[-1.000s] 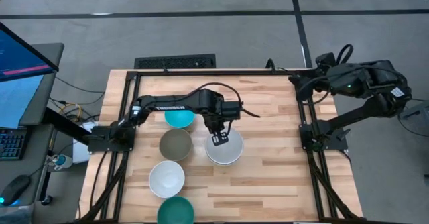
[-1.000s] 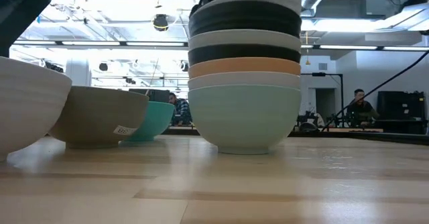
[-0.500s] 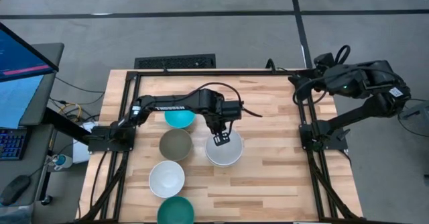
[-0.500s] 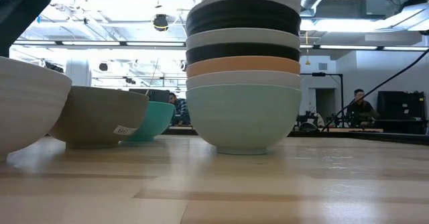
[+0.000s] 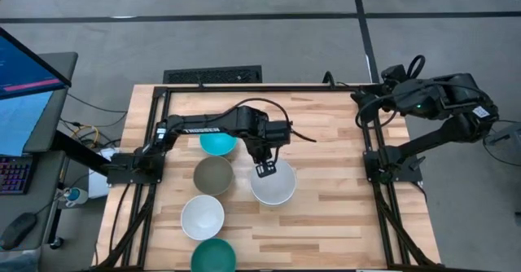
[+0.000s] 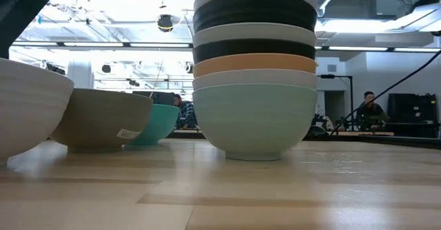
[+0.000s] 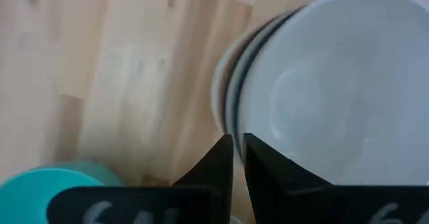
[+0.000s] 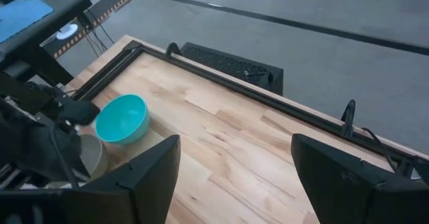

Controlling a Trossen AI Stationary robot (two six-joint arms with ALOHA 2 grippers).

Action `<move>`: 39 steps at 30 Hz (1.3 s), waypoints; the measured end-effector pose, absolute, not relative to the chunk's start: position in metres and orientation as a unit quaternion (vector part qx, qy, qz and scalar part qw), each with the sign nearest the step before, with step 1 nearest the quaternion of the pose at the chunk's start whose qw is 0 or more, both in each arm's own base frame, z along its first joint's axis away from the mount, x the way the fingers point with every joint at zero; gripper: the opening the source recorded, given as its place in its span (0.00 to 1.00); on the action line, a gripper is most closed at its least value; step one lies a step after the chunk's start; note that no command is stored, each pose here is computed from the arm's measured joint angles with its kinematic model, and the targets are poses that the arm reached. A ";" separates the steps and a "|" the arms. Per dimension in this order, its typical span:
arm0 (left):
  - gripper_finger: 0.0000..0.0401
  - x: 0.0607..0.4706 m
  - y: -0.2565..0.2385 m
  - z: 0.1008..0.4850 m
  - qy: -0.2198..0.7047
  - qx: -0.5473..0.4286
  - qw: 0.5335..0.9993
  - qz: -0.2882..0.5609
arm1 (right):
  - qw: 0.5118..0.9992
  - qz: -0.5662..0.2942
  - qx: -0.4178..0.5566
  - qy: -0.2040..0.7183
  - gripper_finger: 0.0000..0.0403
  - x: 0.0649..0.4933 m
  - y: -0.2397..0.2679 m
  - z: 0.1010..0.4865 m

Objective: Nest bowls inside each other
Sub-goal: Stack the white bowl on the black bowl, then stack the blue bowl on the white bowl

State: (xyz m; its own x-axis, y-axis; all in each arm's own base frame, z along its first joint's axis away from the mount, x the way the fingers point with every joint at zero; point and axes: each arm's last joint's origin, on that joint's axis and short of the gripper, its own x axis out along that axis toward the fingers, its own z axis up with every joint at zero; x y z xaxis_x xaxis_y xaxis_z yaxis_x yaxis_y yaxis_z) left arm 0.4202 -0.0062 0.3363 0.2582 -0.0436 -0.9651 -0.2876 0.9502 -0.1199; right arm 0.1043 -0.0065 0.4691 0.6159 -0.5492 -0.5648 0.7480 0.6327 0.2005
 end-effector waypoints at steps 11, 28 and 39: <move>0.06 0.380 0.025 0.383 0.554 -0.034 0.799 0.231 | 0.873 -0.373 0.213 0.233 0.76 0.104 -0.007 0.469; 0.32 0.350 0.141 0.382 0.556 -0.076 0.749 0.353 | 0.872 -0.379 0.208 0.230 0.76 0.104 -0.007 0.469; 0.57 0.312 0.218 0.342 0.603 -0.177 0.666 0.402 | 0.871 -0.379 0.212 0.229 0.76 0.104 -0.007 0.469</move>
State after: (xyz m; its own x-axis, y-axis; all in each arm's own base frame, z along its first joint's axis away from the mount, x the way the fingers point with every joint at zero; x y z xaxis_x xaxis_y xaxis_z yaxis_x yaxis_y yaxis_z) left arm 0.3121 0.2175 0.3418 -0.0497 0.3212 -0.9457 -0.7490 0.6144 0.2481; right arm 0.1037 -0.0067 0.4690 0.6073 -0.5639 -0.5597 0.7581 0.6221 0.1957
